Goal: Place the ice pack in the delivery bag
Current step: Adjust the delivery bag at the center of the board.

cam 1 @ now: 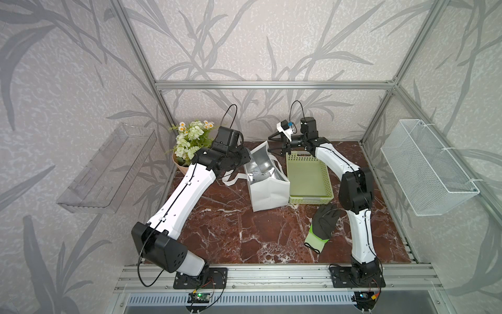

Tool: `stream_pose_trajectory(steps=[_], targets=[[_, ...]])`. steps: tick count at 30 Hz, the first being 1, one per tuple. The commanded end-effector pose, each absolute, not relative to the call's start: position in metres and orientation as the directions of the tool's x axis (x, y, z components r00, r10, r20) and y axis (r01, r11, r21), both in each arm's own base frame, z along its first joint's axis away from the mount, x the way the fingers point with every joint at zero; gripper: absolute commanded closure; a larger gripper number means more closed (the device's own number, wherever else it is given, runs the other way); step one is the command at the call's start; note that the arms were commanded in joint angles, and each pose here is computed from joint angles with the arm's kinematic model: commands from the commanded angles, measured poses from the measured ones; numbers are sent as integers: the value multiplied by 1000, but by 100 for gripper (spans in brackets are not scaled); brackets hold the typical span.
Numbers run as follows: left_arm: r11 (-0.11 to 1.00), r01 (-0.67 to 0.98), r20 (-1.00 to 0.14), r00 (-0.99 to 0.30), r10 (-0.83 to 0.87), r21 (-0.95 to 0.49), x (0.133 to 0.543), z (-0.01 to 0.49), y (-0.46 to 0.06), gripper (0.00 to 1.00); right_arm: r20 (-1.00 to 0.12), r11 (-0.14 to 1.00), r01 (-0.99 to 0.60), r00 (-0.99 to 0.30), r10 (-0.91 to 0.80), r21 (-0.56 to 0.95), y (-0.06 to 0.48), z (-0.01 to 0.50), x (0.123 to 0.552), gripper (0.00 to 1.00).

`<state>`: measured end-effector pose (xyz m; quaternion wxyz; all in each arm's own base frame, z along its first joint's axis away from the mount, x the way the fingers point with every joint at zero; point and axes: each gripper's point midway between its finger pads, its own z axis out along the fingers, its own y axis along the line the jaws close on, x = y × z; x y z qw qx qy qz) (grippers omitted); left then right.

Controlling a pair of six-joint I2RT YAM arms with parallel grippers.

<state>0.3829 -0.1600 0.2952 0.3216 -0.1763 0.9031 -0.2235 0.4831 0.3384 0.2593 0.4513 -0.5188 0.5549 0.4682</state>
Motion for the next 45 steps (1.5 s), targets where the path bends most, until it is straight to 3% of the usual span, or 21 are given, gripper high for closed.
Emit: stream_pose_trajectory(steps=[1,5,9,12,14,16,25,34,37,40,42,45], targets=[[832,-156,-514,-722,-464,-532,389,306,-159,76,-991,-40,-998,-45,-129,50,349,265,473,17],[833,-160,-514,-720,-466,-530,392,305,-155,87,-990,-60,-996,-52,-129,60,355,263,467,22],[833,-164,-514,-719,-468,-529,394,305,-151,94,-989,-72,-995,-58,-134,68,359,262,460,40],[834,-163,-520,-714,-468,-527,396,307,-145,100,-990,-56,-997,-37,-138,45,355,266,454,65],[836,-151,-525,-715,-461,-528,397,310,-141,100,-990,-26,-999,-20,-142,24,352,272,450,87],[838,-116,-534,-722,-439,-532,397,315,-140,100,-988,-3,-1000,-11,-152,11,347,277,443,100],[775,215,-598,-762,-248,-595,395,352,-159,100,-970,163,-981,-140,-198,108,318,301,395,100],[712,420,-575,-817,28,-563,378,340,-178,100,-939,315,-927,-275,-205,202,297,266,356,100],[719,434,-579,-814,53,-544,379,339,-176,86,-929,361,-907,-307,-208,219,293,249,357,100],[734,441,-609,-792,47,-516,382,349,-172,64,-922,407,-888,-322,-215,215,289,239,364,100],[757,434,-631,-775,38,-489,382,360,-164,43,-922,437,-877,-321,-219,201,287,236,370,100],[806,408,-656,-754,33,-429,373,374,-144,24,-925,444,-878,-304,-228,179,286,236,374,100]])
